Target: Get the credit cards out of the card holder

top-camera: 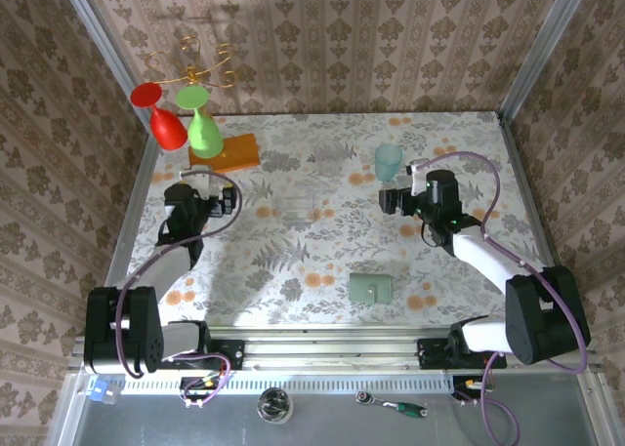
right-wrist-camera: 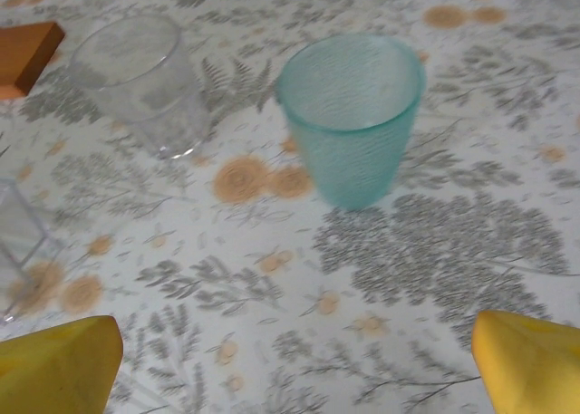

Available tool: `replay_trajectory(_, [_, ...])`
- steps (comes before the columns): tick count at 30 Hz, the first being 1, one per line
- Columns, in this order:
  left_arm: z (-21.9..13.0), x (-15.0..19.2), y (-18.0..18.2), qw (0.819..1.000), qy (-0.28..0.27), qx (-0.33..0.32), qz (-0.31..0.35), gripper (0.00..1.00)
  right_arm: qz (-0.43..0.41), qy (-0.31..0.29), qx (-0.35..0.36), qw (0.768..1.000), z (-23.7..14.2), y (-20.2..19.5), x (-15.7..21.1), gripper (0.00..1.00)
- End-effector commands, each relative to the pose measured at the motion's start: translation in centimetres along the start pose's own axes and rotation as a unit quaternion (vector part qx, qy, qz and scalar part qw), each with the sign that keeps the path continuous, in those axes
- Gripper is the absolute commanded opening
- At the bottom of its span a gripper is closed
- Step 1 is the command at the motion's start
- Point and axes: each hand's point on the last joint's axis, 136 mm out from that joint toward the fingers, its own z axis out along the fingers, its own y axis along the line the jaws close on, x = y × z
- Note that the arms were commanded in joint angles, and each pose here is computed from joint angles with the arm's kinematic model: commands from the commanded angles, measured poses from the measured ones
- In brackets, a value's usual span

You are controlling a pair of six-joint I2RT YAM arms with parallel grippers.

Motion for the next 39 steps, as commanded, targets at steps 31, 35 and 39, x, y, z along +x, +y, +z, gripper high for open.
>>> replay_trajectory(31, [3.9,4.2,-17.7,0.861,0.203,0.318,-0.341,0.88,0.247,0.186,-0.229,0.923,6.4,16.1,4.0,0.78])
replay_trajectory(35, [4.1,3.8,-19.1,0.852,0.202,0.339,-0.344,0.87,0.248,0.205,-0.240,0.916,7.4,16.8,4.4,0.71])
replay_trajectory(39, [4.2,3.4,-20.3,0.847,0.202,0.350,-0.344,0.86,0.248,0.206,-0.242,0.915,8.1,16.9,4.3,0.69])
